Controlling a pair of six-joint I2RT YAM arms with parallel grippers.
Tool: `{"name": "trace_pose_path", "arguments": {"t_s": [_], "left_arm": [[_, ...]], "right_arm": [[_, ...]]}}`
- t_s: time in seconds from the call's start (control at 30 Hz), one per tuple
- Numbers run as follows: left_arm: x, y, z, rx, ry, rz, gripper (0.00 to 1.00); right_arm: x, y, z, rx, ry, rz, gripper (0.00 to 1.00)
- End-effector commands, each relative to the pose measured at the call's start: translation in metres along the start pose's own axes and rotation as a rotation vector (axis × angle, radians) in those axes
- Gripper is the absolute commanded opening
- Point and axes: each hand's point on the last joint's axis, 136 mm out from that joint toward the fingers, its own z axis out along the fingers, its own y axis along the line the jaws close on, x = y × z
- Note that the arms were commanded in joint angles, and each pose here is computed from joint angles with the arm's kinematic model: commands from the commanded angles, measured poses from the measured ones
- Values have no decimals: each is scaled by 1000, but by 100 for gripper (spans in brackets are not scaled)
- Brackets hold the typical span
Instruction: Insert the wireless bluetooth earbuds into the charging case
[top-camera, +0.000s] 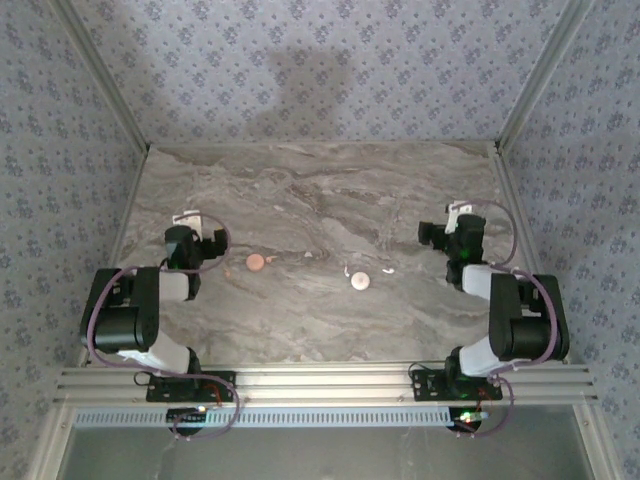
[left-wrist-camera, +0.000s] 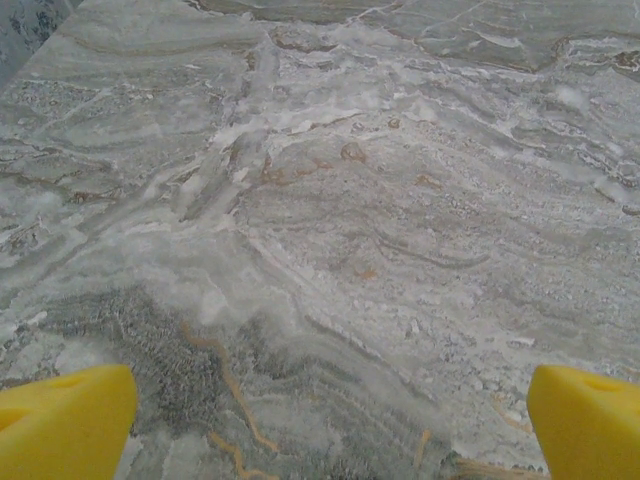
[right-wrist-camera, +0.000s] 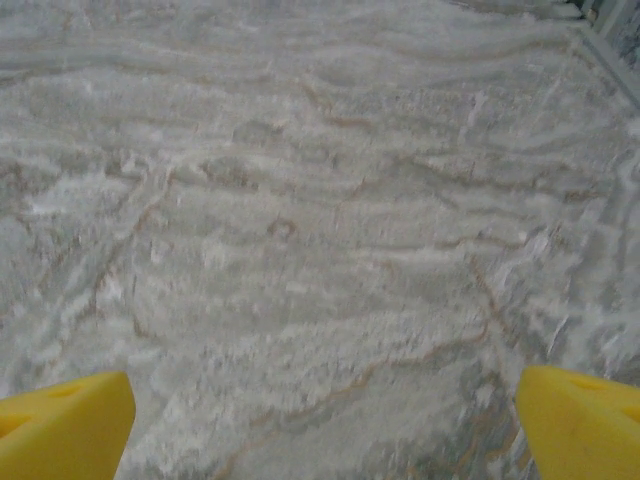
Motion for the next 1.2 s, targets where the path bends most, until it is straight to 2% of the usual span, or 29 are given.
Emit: {"name": "trace_pose_path", "arguments": {"t_s": [0.0, 0.2, 0.33, 0.57, 0.7, 0.8, 1.17], "left_arm": [[-37, -1, -5, -1, 27, 1, 98], [-68, -31, -32, 84, 143, -2, 91], [-73, -58, -58, 152, 219, 9, 88], [-45, -89, -93, 250, 435, -83, 79], [-27, -99, -104, 265, 509, -84, 78], [-15, -100, -107, 258, 546, -90, 77], [-3, -94, -107, 225, 564, -101, 78]], "right_arm": [[-6, -1, -12, 15, 157, 61, 100], [-12, 35, -42, -95, 405, 92, 100], [-11, 69, -67, -131, 522, 78, 100], [29, 137, -111, -208, 755, -15, 100], [60, 168, -125, -265, 893, -58, 91], [77, 184, -128, -271, 955, -108, 87], [114, 212, -122, -209, 1072, -279, 84]]}}
